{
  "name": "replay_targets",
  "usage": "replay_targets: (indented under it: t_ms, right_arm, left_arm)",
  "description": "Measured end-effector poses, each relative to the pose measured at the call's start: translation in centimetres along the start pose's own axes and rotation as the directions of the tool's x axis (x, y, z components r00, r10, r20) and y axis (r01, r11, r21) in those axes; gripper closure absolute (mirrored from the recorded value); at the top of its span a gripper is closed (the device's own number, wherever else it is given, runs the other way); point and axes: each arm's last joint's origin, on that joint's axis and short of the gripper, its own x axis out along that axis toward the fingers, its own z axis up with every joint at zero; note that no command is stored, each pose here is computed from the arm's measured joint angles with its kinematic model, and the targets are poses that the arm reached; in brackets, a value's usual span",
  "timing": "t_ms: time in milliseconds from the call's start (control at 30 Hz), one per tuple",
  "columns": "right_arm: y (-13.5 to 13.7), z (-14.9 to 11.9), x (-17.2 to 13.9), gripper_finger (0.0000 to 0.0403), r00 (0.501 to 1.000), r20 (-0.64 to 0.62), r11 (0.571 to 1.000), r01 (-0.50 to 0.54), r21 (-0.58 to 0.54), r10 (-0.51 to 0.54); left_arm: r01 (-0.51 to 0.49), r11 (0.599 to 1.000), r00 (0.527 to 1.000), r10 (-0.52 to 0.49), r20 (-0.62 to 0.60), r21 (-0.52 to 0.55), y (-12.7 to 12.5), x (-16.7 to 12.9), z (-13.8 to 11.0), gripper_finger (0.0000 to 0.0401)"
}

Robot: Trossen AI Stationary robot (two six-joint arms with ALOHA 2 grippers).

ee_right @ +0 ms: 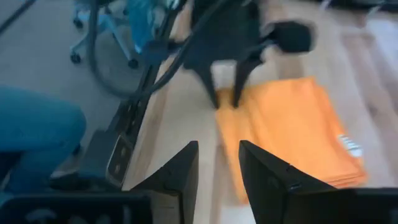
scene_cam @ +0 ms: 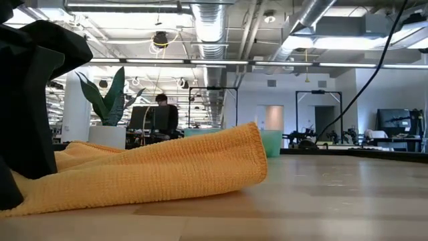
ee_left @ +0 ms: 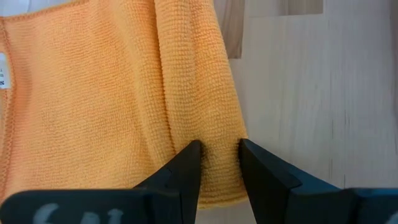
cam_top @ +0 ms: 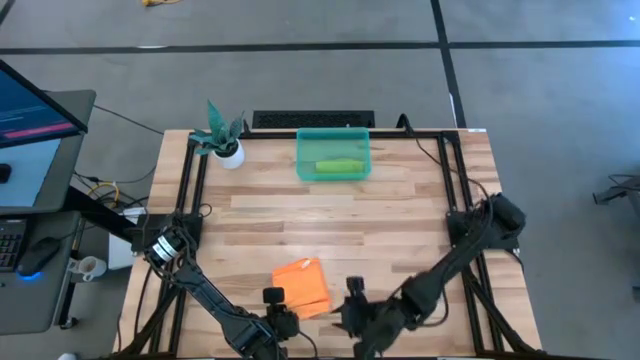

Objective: Roll towel into tight, uniform cylinder
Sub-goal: Roll the orange microfiber towel

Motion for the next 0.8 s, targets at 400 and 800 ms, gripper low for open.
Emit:
replay_targets:
  t_ms: [400,800]
  right_arm:
    - [-0.2,-2.2,5.4,0.0315,0.990,-0.082,0.993,-0.119,-0.018,0.117]
    - [-3.3,-3.0,8.9,0.0382,0.978,-0.156,0.983,-0.116,0.141,0.137]
  left_arm:
    - [0.010,1.000,1.000,-0.009,0.015,-0.020,-0.2,0.0,0.0,0.0297]
    - [0.015,1.000,1.000,-0.015,0.013,-0.019,-0.2,0.0,0.1,0.0297]
